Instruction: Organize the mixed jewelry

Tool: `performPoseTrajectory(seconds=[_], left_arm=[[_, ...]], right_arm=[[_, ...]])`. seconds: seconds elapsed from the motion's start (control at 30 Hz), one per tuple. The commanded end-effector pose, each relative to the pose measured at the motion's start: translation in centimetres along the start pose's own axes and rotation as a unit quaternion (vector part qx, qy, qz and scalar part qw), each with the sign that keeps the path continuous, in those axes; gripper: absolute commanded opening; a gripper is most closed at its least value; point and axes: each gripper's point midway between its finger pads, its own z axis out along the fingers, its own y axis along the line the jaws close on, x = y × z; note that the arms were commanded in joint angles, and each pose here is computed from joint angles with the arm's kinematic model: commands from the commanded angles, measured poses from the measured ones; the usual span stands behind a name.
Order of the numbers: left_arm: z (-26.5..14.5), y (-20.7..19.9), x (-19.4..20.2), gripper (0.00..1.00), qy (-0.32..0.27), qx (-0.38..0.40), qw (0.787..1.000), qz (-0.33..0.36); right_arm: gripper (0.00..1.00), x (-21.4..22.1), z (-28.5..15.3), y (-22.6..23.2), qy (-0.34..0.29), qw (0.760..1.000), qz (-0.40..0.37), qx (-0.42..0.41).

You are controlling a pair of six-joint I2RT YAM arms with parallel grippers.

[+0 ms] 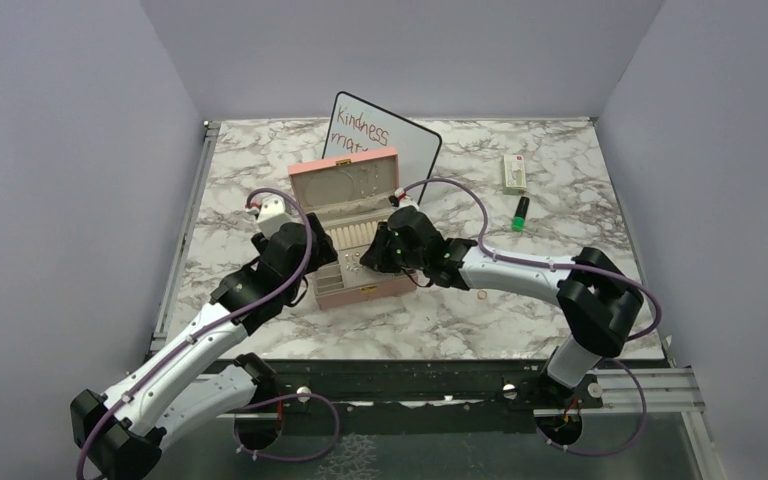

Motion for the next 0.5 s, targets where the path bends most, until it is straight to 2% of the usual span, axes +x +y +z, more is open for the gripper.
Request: performPoseTrajectory(seconds=[0.0, 0.47], left_arm=[[0.5, 0.1, -0.7, 0.81, -0.017, -0.006, 1.0, 0.008], [0.8, 0.0, -0.3, 0.82, -0.009, -0.004, 1.0, 0.014]], right_arm=[[0.15, -0.5, 0.5, -0.5, -0.013, 1.0, -0.005, 0.026], [0.13, -0.6, 1.0, -1.9, -0.018, 0.998, -0.004, 0.065]])
